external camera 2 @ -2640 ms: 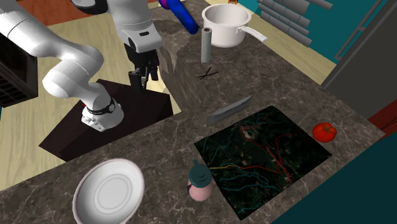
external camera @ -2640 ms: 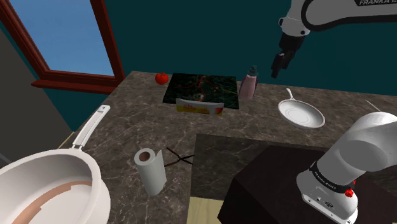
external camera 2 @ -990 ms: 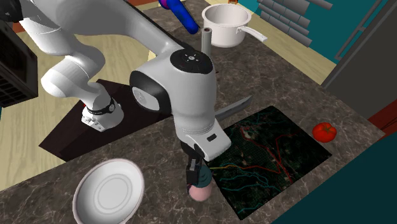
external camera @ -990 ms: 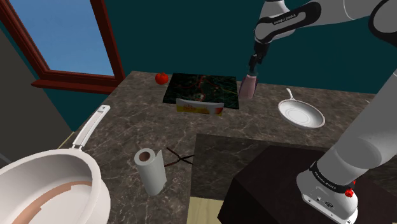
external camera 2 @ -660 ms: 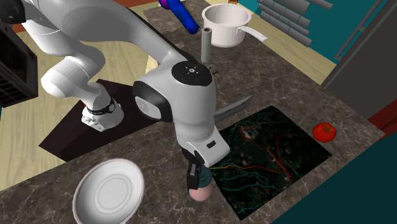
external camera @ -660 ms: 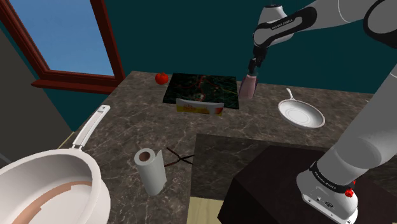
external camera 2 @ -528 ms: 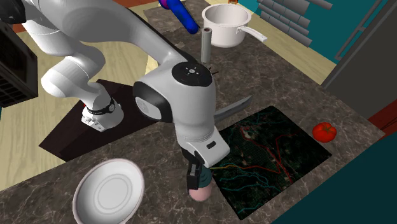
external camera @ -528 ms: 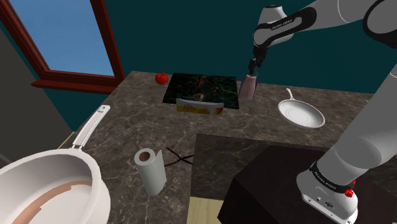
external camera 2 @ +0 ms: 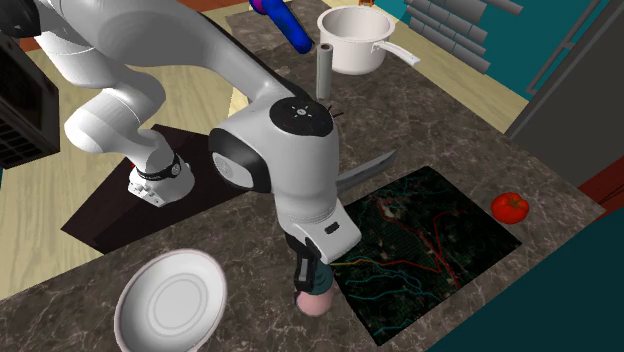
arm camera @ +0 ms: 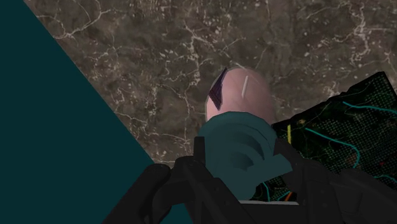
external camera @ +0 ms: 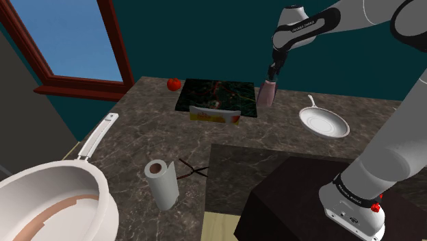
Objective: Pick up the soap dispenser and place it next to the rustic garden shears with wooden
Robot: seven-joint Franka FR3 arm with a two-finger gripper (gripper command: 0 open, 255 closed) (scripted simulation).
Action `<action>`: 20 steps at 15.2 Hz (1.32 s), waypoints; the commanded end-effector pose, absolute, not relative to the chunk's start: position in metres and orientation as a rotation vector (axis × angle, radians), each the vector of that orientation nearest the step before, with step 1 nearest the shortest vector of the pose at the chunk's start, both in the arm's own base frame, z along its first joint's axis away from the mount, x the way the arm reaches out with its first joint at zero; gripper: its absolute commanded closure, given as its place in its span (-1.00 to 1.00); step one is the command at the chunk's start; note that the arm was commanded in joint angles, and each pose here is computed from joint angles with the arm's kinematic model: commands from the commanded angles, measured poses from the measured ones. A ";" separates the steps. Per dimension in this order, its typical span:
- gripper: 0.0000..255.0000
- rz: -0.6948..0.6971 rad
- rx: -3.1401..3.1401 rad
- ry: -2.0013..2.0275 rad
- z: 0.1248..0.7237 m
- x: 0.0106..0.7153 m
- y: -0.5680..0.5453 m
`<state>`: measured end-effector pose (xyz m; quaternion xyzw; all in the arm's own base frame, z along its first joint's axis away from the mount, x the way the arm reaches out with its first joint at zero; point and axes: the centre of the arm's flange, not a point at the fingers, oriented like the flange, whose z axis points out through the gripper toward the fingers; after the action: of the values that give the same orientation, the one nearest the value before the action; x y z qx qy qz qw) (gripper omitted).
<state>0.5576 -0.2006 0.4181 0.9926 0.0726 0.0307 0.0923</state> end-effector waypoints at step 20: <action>1.00 0.090 2.948 0.217 0.492 0.558 -0.200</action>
<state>0.5577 -0.2004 0.4866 0.9926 0.0730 0.0301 0.0918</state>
